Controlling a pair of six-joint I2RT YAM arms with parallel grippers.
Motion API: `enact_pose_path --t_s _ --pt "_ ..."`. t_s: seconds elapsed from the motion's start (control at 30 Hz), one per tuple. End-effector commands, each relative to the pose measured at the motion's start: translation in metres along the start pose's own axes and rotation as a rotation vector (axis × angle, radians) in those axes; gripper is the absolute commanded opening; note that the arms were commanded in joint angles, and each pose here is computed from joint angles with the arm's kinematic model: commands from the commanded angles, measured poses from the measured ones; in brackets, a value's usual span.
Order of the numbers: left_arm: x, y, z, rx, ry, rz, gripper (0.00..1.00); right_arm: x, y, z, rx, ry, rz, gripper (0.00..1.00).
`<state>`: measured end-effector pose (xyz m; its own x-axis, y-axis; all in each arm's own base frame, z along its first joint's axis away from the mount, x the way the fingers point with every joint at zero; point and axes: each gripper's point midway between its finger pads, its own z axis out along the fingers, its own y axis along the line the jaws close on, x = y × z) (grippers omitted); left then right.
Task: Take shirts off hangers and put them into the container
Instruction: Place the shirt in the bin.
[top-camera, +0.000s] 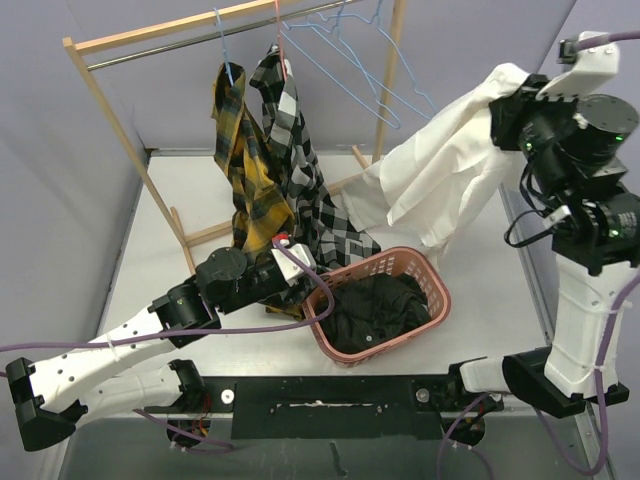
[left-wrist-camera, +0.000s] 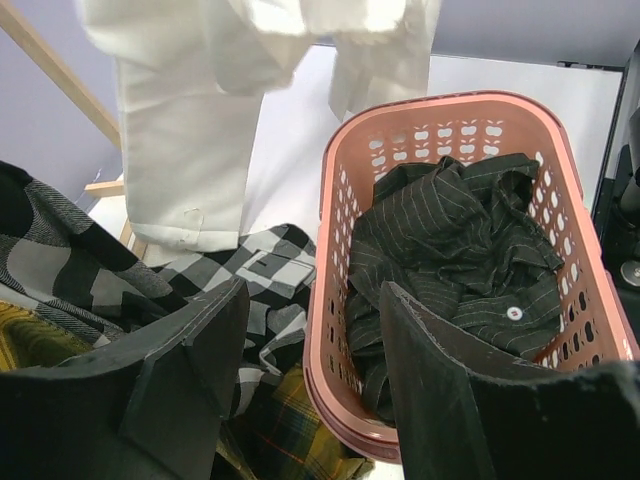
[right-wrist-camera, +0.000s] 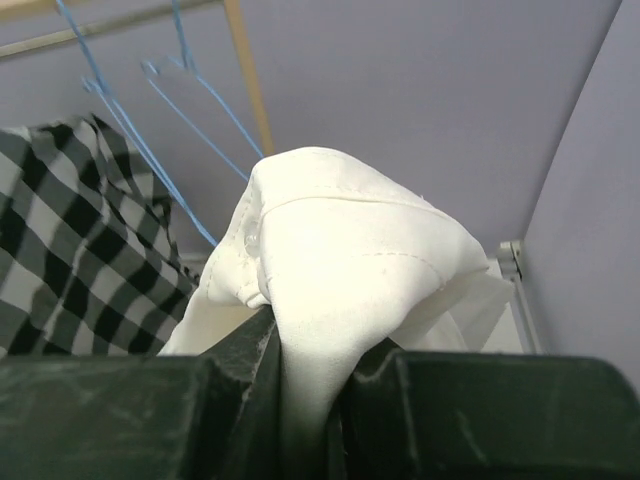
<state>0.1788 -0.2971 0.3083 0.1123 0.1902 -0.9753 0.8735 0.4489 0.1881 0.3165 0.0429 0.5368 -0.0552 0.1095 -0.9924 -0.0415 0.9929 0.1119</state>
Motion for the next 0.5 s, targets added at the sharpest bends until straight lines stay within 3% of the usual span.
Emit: enact_pose_path --t_s 0.0,0.33,0.47 --pt "-0.024 0.002 0.002 -0.005 -0.082 0.0 0.53 -0.056 0.003 -0.036 -0.03 -0.125 -0.046 0.0" --pt "-0.021 0.003 0.003 -0.01 -0.077 0.006 0.53 -0.134 0.037 -0.116 -0.265 -0.429 0.049 0.0" --pt "-0.023 0.003 0.002 -0.011 -0.079 0.006 0.53 -0.127 0.072 -0.138 -0.486 -0.396 0.091 0.0"
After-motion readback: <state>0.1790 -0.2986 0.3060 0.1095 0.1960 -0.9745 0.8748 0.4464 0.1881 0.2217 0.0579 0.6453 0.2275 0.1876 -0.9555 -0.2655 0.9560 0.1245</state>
